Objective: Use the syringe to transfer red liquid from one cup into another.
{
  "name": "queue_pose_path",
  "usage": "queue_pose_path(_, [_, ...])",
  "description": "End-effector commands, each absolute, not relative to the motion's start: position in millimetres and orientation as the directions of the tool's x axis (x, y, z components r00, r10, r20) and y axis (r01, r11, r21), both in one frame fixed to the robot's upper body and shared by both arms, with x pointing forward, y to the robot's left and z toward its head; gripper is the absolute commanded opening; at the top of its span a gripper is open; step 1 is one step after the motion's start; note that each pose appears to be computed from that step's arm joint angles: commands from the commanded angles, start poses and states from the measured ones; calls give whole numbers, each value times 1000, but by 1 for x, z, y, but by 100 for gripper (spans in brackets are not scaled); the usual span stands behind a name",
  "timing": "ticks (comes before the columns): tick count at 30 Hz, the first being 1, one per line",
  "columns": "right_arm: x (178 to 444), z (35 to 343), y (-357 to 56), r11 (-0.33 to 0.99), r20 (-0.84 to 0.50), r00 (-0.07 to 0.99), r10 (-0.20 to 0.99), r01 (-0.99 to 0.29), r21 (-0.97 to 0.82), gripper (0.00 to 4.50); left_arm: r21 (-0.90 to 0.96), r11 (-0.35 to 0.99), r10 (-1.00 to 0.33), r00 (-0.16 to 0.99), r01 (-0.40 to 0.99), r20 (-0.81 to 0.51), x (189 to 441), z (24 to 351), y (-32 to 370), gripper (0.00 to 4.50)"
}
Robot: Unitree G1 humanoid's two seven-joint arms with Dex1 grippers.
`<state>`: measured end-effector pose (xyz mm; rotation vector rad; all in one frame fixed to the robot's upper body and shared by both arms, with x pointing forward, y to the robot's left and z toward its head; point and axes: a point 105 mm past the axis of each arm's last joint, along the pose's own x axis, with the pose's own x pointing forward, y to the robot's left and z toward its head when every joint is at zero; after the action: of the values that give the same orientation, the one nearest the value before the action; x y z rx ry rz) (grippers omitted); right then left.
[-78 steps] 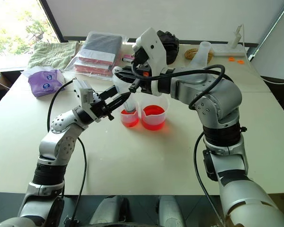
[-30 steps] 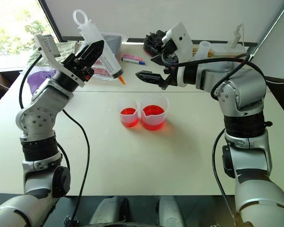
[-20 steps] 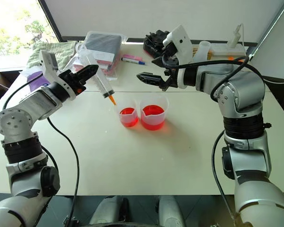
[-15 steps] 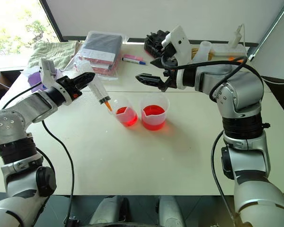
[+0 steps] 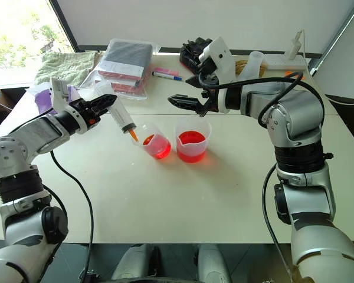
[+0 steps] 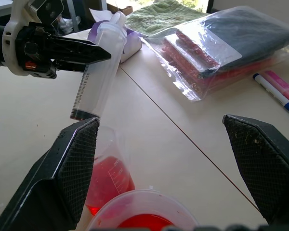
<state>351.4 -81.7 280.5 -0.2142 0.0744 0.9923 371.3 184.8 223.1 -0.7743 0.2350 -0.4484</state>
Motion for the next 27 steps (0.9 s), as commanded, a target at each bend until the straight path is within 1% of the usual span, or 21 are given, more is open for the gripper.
queue_pose_path(1, [347, 295, -84, 531, -112, 555, 824, -826, -186, 429, -708, 612, -482, 876, 351, 18, 373, 241, 181, 146])
queue_pose_path(11, [347, 297, -86, 548, -102, 572, 814, -814, -193, 429, -740, 556, -529, 848, 378, 35, 378, 243, 162, 146])
queue_pose_path(18, [347, 297, -88, 558, -96, 581, 808, -807, -193, 429, -776, 503, -560, 827, 382, 44, 378, 241, 147, 146])
queue_pose_path(21, [347, 297, -89, 562, -95, 586, 805, -804, -193, 429, -811, 449, -558, 827, 375, 74, 379, 246, 146, 146])
queue_pose_path(25, [347, 296, -89, 565, -95, 588, 803, -803, -191, 429, -824, 416, -574, 814, 385, 91, 377, 253, 148, 146])
queue_pose_path(27, [347, 296, -89, 566, -96, 589, 803, -802, -191, 429, -827, 413, -585, 807, 382, 80, 375, 253, 150, 146])
